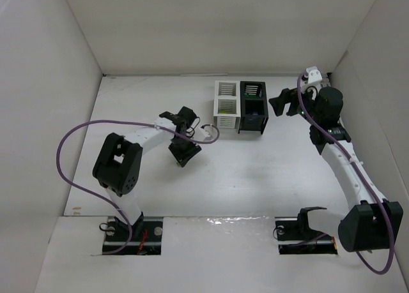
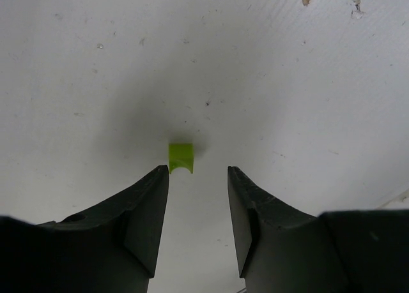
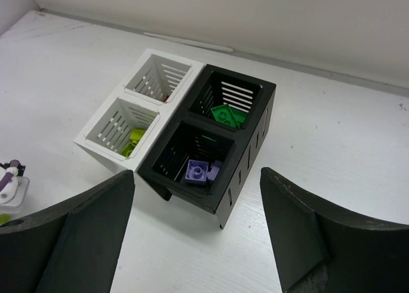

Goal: Sort the legos into containers by color

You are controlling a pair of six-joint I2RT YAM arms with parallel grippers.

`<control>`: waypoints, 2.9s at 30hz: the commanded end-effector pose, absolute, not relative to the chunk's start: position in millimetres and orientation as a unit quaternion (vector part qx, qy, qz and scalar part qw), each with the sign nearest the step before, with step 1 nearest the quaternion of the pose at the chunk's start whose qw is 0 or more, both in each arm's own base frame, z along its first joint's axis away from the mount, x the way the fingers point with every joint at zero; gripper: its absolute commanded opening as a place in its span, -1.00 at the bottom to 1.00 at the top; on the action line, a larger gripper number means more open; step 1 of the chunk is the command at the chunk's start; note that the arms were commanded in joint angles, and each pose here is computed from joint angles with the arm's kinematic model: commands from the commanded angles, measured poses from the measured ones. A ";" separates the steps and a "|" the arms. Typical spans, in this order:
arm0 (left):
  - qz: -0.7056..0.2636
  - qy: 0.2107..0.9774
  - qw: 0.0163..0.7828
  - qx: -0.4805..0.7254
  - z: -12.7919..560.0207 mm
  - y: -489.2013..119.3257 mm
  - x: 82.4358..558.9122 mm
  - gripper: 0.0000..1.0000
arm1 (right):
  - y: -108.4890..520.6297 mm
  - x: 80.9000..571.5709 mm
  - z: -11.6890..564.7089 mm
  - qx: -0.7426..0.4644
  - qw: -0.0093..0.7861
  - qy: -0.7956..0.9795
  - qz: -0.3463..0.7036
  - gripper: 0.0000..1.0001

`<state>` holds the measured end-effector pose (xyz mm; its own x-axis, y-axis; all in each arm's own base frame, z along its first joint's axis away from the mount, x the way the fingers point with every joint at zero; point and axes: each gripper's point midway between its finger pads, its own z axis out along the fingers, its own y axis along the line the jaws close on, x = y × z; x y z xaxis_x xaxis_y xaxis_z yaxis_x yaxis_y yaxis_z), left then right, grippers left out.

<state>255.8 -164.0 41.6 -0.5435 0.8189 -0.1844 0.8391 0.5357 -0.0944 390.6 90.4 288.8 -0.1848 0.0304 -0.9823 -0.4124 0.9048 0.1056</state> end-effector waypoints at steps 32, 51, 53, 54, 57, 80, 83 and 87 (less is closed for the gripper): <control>-0.086 0.871 0.022 0.483 17.4 -144.8 254.0 -0.17 | 97.5 392.9 301.6 -0.142 0.634 0.737 0.185 0.67; -0.091 0.859 0.015 0.504 12.1 -163.0 253.4 -0.44 | 96.0 393.6 301.5 -0.139 0.635 0.738 0.182 0.67; -0.091 0.862 0.009 0.499 9.2 -162.6 252.1 -0.47 | 96.0 393.6 301.5 -0.139 0.635 0.738 0.182 0.67; -0.091 0.862 0.009 0.499 9.2 -162.6 252.1 -0.47 | 96.0 393.6 301.5 -0.139 0.635 0.738 0.182 0.67; -0.091 0.862 0.004 0.499 7.1 -160.7 248.9 -0.49 | 95.9 391.9 304.9 -0.140 0.639 0.735 0.181 0.67; -0.280 0.701 0.357 0.550 250.6 -238.1 296.8 -0.80 | 99.3 392.3 297.1 -0.145 0.632 0.739 0.182 0.67; -0.286 0.695 0.409 0.518 284.4 -255.2 326.4 -0.80 | 100.2 394.8 303.1 -0.139 0.634 0.737 0.188 0.67; -0.304 0.694 0.421 0.499 288.4 -276.9 353.4 -0.80 | 99.5 398.7 310.0 -0.133 0.638 0.735 0.187 0.67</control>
